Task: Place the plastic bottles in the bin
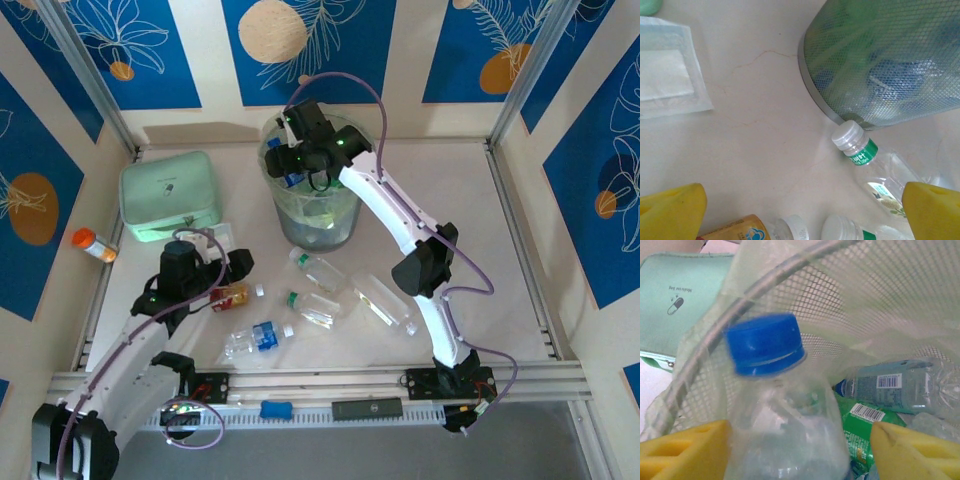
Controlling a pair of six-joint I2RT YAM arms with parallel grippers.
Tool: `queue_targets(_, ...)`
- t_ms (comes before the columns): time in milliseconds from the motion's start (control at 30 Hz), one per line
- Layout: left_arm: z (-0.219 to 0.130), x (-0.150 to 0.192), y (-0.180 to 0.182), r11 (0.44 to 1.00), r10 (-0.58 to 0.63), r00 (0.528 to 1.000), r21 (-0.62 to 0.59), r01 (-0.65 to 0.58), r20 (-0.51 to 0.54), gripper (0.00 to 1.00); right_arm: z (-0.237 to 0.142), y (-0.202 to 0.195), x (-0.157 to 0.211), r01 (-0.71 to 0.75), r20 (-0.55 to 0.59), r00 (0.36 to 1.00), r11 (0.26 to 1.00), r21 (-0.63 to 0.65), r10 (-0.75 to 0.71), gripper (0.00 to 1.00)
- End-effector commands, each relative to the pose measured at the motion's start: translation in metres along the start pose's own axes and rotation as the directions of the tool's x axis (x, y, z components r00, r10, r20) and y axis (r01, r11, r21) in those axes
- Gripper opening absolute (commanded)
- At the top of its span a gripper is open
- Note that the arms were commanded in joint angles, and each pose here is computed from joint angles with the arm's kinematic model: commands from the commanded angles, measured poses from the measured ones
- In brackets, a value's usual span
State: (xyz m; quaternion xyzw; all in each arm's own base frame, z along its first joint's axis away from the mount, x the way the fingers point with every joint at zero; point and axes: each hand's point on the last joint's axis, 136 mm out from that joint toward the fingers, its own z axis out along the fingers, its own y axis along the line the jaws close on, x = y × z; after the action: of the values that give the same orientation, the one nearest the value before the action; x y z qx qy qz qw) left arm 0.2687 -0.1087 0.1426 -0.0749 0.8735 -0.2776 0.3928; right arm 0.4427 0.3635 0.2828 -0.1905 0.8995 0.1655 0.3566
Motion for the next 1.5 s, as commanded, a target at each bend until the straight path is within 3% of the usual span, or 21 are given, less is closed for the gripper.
queue_targets(0,-0.01,-0.015,0.001,0.999,0.009,0.999,-0.038,-0.007,0.052,1.0,-0.036,0.006,-0.027,0.002,0.095,0.995,1.0,-0.015,-0.001,0.78)
queue_targets(200,-0.021,-0.02,0.008,0.996,0.004,0.997,-0.092,0.003,0.082,1.0,-0.08,0.008,-0.046,0.017,0.186,0.983,0.999,-0.028,-0.011,0.81)
queue_targets(400,-0.028,-0.016,0.02,0.985,0.023,0.998,-0.173,-0.012,0.058,1.0,-0.112,0.002,-0.033,0.028,0.213,0.977,0.999,-0.032,-0.021,0.86)
queue_targets(533,-0.031,-0.011,0.03,0.973,0.021,0.999,-0.231,-0.014,0.027,1.0,-0.121,-0.011,-0.007,0.008,0.198,0.98,1.0,-0.025,-0.003,0.9)
queue_targets(633,-0.031,-0.006,0.031,0.972,0.013,1.0,-0.235,-0.013,0.001,1.0,-0.127,-0.027,0.017,-0.034,0.189,0.981,0.999,-0.008,0.035,0.99)
queue_targets(1000,-0.019,0.027,0.005,0.993,-0.053,0.968,-0.117,0.025,-0.245,1.0,-0.147,-0.101,0.106,-0.306,0.215,0.929,0.952,-0.009,0.301,0.99)
queue_targets(1100,-0.025,0.035,0.01,0.98,-0.104,0.951,-0.193,0.048,-0.293,1.0,-0.147,-0.115,0.126,-0.364,0.21,0.91,0.931,-0.004,0.357,0.99)
queue_targets(1200,-0.033,0.036,0.014,0.956,-0.162,0.949,-0.28,0.083,-0.271,1.0,-0.15,-0.123,0.134,-0.38,0.222,0.902,0.925,0.003,0.37,0.99)
queue_targets(1333,-0.043,0.032,0.014,0.919,-0.255,0.954,-0.346,0.187,-0.16,1.0,-0.152,-0.128,0.135,-0.375,0.24,0.901,0.927,0.01,0.361,0.99)
queue_targets(1467,-0.045,0.041,0.014,0.859,-0.403,0.913,-0.366,0.357,-0.057,1.0,-0.151,-0.135,0.137,-0.386,0.247,0.896,0.922,0.02,0.369,0.99)
